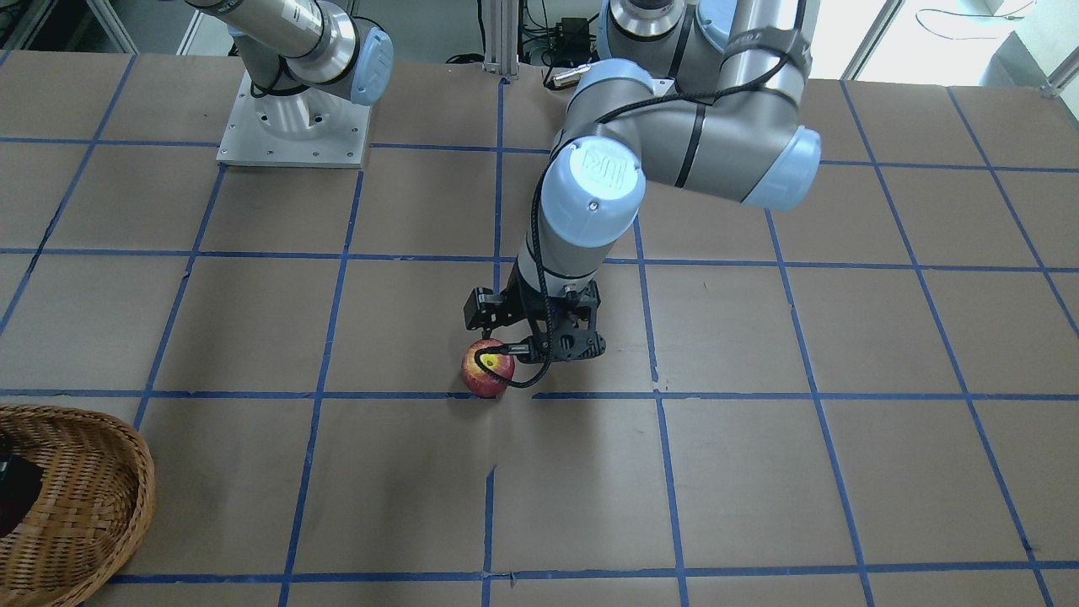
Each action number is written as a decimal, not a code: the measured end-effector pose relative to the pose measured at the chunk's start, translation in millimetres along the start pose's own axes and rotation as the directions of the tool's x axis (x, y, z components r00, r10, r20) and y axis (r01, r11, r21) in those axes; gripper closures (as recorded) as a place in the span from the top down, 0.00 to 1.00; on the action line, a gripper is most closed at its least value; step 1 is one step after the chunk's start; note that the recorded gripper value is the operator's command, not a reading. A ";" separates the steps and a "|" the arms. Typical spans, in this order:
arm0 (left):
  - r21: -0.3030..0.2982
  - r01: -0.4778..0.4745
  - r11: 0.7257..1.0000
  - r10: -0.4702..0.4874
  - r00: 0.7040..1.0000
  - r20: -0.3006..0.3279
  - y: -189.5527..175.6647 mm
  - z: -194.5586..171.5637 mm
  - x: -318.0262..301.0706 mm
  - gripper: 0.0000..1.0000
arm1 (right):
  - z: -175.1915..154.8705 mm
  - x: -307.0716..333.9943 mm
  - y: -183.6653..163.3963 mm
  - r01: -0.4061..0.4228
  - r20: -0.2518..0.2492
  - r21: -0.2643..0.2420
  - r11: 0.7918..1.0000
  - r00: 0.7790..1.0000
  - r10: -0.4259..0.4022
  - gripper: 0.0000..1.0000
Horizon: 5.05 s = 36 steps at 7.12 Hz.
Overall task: Put all apples into basket
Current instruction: 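Place the red apple at center with left while right puts purple apple in basket, then lower the right gripper onto the red apple and grasp it, then carry the red apple into the wicker basket and open the right gripper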
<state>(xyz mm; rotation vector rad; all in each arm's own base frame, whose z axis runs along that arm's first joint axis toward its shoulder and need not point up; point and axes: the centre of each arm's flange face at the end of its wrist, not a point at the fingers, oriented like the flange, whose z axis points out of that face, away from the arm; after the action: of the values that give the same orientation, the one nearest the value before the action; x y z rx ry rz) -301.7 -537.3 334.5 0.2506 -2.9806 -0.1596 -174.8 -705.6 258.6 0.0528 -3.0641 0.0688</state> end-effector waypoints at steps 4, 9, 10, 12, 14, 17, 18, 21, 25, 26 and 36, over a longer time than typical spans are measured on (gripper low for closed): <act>0.084 -0.156 0.984 0.152 0.987 0.044 53.0 -151.1 -84.6 1.00 | -93.9 -79.8 20.4 0.073 0.045 -0.046 0.996 0.996 -0.071 1.00; 0.137 -0.183 0.973 0.164 0.977 0.136 64.6 -193.5 -124.6 1.00 | -117.1 -396.9 74.4 0.151 0.068 -0.146 0.978 0.987 -0.143 1.00; 0.126 -0.183 0.975 0.164 0.975 0.147 67.3 -193.7 -126.7 1.00 | -99.1 -434.3 92.5 0.116 0.099 -0.176 0.978 0.990 -0.100 1.00; 0.101 -0.171 0.980 0.155 0.977 0.149 69.6 -191.6 -129.4 1.00 | -62.0 -484.3 117.3 0.056 0.174 -0.212 0.976 0.985 -0.019 1.00; 0.041 -0.136 0.990 0.129 0.981 0.143 73.5 -185.9 -133.8 1.00 | -24.1 -519.6 129.4 0.021 0.179 -0.216 0.976 0.984 0.019 1.00; 0.021 -0.096 0.995 0.092 0.987 0.131 73.8 -182.5 -133.6 1.00 | 6.2 -531.7 132.6 0.007 0.169 -0.235 0.972 0.985 0.034 1.00; 0.022 -0.094 0.995 0.091 0.987 0.130 73.8 -182.7 -133.5 1.00 | 11.4 -532.7 133.1 0.007 0.168 -0.243 0.970 0.985 0.035 1.00; 0.026 -0.093 0.995 0.089 0.988 0.129 74.1 -183.5 -133.3 1.00 | 21.4 -533.2 130.7 0.006 0.169 -0.217 0.976 0.985 0.032 0.00; 0.040 -0.095 0.995 0.090 0.988 0.128 73.0 -185.7 -133.1 1.00 | -35.4 -470.6 104.0 -0.069 0.180 -0.151 0.986 0.979 0.096 0.00; 0.043 -0.096 0.994 0.090 0.988 0.128 72.8 -185.8 -132.9 1.00 | -58.0 -400.2 86.8 -0.124 0.174 -0.145 0.982 0.973 0.148 0.00; 0.058 -0.099 0.993 0.091 0.988 0.126 71.3 -187.2 -132.3 1.00 | -20.2 -68.0 2.1 -0.024 0.005 -0.052 0.998 1.000 0.025 1.00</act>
<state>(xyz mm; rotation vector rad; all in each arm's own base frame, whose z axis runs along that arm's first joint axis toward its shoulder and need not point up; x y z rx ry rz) -155.2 -461.9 509.0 0.1093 -3.1162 -0.0705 -105.6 -700.4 273.4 0.0122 -3.0707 -0.0101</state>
